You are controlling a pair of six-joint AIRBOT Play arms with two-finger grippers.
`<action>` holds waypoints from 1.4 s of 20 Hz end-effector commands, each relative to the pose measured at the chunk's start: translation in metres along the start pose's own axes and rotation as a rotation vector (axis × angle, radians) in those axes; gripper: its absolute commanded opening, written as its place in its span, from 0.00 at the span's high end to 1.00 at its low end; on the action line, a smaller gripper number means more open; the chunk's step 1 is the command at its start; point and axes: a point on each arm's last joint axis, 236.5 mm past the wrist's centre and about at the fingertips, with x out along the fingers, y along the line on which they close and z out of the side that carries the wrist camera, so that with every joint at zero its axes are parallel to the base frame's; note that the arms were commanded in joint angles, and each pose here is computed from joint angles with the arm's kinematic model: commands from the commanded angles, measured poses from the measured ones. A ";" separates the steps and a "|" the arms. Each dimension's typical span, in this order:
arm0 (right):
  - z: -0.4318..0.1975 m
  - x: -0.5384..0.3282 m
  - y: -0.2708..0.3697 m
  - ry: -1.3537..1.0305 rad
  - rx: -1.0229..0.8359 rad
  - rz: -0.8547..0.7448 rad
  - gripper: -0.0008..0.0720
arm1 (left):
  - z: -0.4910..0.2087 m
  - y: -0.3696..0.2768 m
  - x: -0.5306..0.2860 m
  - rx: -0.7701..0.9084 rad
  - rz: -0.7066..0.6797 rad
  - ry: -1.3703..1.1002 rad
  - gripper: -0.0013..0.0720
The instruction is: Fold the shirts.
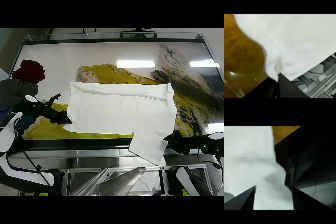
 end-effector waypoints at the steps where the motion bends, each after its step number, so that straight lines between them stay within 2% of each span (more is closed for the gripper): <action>1: 0.004 0.017 0.008 0.024 -0.023 0.081 0.39 | 0.002 -0.007 -0.004 0.015 -0.005 -0.017 0.97; 3: 0.000 0.019 0.037 0.059 -0.054 0.225 0.42 | 0.000 -0.009 -0.004 0.014 -0.011 -0.008 0.97; 4: -0.001 0.015 0.056 0.067 -0.086 0.316 0.80 | 0.000 -0.009 -0.004 0.014 -0.013 -0.006 0.97; 5: -0.001 0.009 0.070 0.067 -0.085 0.375 0.90 | -0.001 -0.010 -0.005 0.014 -0.015 -0.005 0.97; 6: 0.002 0.001 0.082 0.061 -0.094 0.416 0.95 | -0.002 -0.011 -0.005 0.013 -0.021 -0.001 0.96; 14: 0.101 -0.084 0.155 -0.137 -0.293 0.419 0.96 | 0.019 -0.009 -0.061 -0.001 -0.057 -0.088 0.95; 21: 0.188 -0.057 0.239 -0.169 -0.416 0.468 0.95 | 0.097 -0.023 -0.091 0.124 0.030 -0.195 0.95; 28: 0.256 -0.002 0.234 -0.263 -0.419 0.392 0.95 | 0.193 -0.021 -0.070 0.188 0.073 -0.259 0.95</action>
